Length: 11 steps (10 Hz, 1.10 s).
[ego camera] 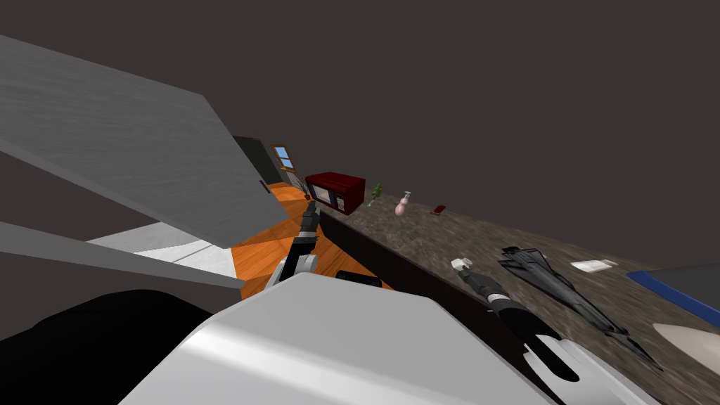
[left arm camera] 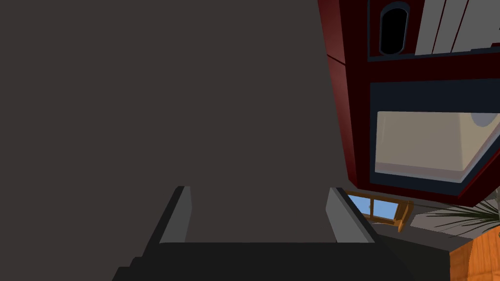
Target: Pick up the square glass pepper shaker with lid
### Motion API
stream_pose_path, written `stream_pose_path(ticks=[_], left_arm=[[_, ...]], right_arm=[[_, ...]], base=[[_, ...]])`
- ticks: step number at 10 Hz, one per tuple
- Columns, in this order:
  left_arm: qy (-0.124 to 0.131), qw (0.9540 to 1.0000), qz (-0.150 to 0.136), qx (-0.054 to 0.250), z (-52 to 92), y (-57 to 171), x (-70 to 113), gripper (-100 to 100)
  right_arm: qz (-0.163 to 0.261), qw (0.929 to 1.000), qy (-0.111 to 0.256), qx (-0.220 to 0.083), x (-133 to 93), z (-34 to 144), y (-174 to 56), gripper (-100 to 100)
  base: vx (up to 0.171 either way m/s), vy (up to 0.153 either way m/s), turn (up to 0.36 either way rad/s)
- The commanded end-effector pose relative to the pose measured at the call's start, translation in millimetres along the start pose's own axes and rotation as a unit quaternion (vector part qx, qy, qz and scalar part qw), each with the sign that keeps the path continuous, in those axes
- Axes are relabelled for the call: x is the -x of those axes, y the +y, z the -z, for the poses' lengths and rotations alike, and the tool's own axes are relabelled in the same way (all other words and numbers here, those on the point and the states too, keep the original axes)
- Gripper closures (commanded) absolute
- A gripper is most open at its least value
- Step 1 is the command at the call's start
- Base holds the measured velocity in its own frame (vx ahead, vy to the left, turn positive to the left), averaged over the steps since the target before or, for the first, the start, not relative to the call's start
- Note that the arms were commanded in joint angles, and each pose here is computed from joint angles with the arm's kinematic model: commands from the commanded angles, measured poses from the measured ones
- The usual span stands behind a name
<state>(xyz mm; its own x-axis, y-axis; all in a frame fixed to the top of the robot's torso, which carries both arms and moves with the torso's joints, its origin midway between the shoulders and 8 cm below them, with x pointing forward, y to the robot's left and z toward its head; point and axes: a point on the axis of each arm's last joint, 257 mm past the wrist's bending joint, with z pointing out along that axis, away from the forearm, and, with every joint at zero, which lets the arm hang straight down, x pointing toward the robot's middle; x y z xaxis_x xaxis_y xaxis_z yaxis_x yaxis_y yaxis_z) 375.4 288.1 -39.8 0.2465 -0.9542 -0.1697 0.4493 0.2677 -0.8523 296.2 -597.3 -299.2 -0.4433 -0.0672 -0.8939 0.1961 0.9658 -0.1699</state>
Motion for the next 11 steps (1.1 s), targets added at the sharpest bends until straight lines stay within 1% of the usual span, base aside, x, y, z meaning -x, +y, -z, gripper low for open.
stream_pose_path(ticks=[1, 3, 4, 5, 8, 10, 11], left_arm=[[0.000, 1.0000, 0.000, 0.000, 0.0, 0.0, 0.0, 0], [0.000, 1.0000, 0.000, 0.000, 0.0, 0.0, 0.0, 0], [0.000, 1.0000, 0.000, 0.000, 0.0, 0.0, 0.0, 0], [0.000, 1.0000, 0.000, 0.000, 0.0, 0.0, 0.0, 0], [0.000, 1.0000, 0.000, 0.000, 0.0, 0.0, 0.0, 0], [0.000, 1.0000, 0.000, 0.000, 0.0, 0.0, 0.0, 0], [0.000, 1.0000, 0.000, 0.000, 0.0, 0.0, 0.0, 0]], right_arm=[[0.000, 1.0000, 0.000, 0.000, 0.0, 0.0, 0.0, 100], [0.000, 1.0000, 0.000, 0.000, 0.0, 0.0, 0.0, 100], [0.000, 1.0000, 0.000, 0.000, 0.0, 0.0, 0.0, 0], [0.030, 0.9995, 0.009, 0.000, -1.5, 7.7, -7.4, -100], [0.084, 0.9962, 0.024, 0.004, -2.5, 20.2, -18.6, -100], [0.133, 0.9904, 0.037, 0.009, -2.5, 30.5, -27.5, -100], [0.161, 0.9859, 0.044, 0.013, -2.3, 36.0, -31.9, -100]], base=[[0.000, 0.000, 0.000], [0.000, 0.000, 0.000], [0.000, 0.000, 0.000], [-0.046, 0.010, -0.144], [-0.083, 0.009, -0.096], [-0.064, 0.017, -0.101], [-0.069, 0.020, -0.096]])
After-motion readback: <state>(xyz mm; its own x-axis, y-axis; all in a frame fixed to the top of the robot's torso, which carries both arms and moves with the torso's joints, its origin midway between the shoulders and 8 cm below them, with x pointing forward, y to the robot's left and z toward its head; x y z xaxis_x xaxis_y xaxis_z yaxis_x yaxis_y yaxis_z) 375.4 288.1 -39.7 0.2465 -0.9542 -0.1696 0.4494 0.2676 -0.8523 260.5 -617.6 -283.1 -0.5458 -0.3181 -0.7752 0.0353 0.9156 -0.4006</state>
